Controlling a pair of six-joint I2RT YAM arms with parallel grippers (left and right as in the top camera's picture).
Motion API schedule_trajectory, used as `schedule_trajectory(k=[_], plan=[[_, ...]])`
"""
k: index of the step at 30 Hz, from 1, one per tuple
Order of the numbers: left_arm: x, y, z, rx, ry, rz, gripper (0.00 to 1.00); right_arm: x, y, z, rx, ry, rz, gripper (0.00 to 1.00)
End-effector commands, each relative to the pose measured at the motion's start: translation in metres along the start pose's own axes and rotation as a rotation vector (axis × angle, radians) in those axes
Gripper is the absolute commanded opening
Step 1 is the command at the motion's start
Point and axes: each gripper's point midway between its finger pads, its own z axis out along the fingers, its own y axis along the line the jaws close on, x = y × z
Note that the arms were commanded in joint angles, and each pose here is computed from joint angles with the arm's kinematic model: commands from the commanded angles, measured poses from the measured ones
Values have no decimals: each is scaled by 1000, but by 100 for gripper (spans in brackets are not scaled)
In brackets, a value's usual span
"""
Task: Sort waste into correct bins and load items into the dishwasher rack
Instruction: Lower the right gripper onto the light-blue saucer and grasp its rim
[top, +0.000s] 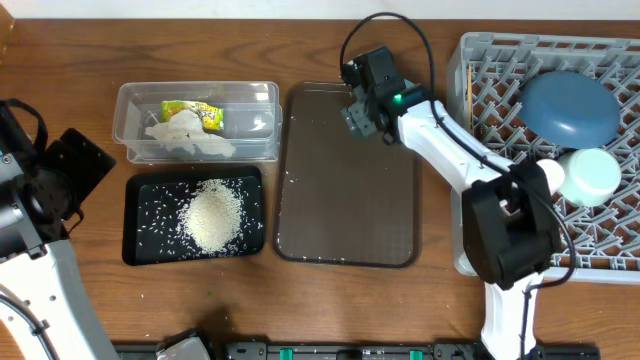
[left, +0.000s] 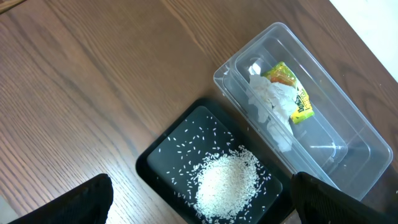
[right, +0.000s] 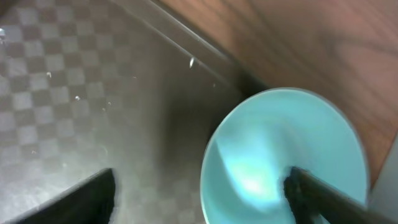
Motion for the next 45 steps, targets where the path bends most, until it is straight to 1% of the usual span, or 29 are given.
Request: schedule_trajectory(k=[1, 5, 7, 8, 10, 11, 18, 23, 29, 33, 37, 39, 43, 45], plan=[[-2, 2, -1, -9, -8, -1, 93, 7, 1, 13, 12, 30, 55, 61], [-2, 2, -1, -9, -8, -1, 93, 11, 2, 17, 11, 39, 97, 61], [-2, 2, -1, -9, -8, -1, 93, 10, 3, 17, 10, 39, 95, 58], [-2, 2, -1, -9, -8, -1, 93, 11, 4, 16, 9, 42, 94, 54], [-2, 2, -1, -9, -8, -1, 93, 14, 6, 17, 8, 55, 100, 43], [-2, 2, -1, -9, -8, -1, 93, 16, 6, 17, 8, 62, 109, 38], [-2, 2, -1, -9, -8, -1, 93, 21, 6, 17, 8, 77, 120, 38], [-2, 2, -1, -9, -8, -1, 93, 24, 6, 18, 7, 84, 120, 32], [-2, 2, -1, -9, -8, -1, 93, 33, 9, 26, 6, 115, 115, 33], [-2, 2, -1, -9, -8, -1, 93, 40, 10, 32, 4, 137, 112, 28], [-2, 2, -1, -9, -8, -1, 93, 37, 10, 32, 5, 126, 113, 27], [-2, 2, -1, -9, -8, -1, 93, 36, 10, 32, 6, 124, 114, 26], [-2, 2, -1, -9, -8, -1, 93, 35, 9, 30, 5, 121, 115, 15], [-2, 2, -1, -9, -8, -1, 93, 33, 9, 26, 6, 117, 119, 13]])
